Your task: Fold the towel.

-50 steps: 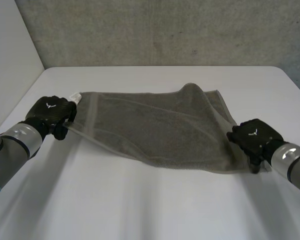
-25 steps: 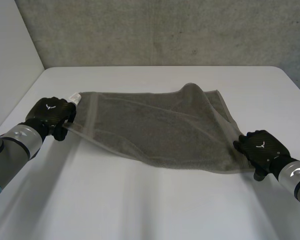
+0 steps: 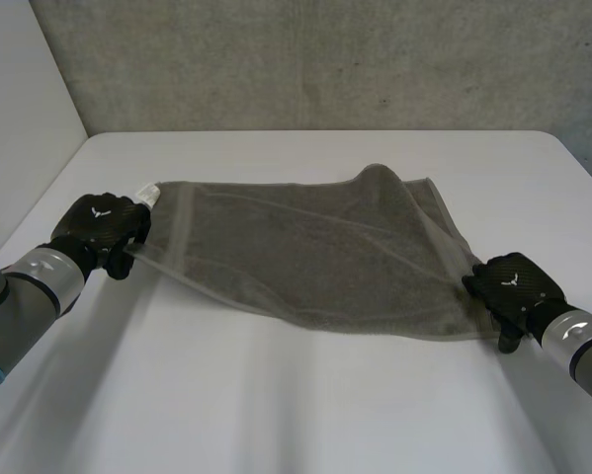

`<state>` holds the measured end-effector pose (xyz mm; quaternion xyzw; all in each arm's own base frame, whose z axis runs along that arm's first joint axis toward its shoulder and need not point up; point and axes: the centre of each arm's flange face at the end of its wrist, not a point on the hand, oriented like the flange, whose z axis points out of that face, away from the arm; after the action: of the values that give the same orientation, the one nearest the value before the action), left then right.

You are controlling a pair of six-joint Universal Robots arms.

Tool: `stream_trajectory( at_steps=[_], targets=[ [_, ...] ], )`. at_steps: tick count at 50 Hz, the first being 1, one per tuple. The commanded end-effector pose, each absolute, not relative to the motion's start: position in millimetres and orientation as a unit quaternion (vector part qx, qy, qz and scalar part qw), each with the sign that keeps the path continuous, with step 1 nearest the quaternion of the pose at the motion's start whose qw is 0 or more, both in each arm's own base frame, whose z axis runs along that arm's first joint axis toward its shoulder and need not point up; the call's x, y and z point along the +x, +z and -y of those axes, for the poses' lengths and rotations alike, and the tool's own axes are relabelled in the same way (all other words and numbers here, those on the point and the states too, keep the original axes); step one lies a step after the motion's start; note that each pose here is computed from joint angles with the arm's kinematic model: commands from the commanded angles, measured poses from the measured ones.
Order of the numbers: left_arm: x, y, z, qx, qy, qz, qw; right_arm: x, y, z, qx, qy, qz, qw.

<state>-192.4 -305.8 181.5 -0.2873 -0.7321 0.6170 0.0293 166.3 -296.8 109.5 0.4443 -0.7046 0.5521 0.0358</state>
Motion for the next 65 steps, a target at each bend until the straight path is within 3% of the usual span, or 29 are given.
stream_trajectory(
  at_steps=[1,65],
  targets=[
    [-193,181,306,-0.287,0.617,0.732,0.029,168,108,302,0.445,0.555,0.701,0.041],
    [-193,180,304,-0.288,0.616,0.733,0.030,177,109,310,0.444,0.565,0.693,0.052]
  ],
)
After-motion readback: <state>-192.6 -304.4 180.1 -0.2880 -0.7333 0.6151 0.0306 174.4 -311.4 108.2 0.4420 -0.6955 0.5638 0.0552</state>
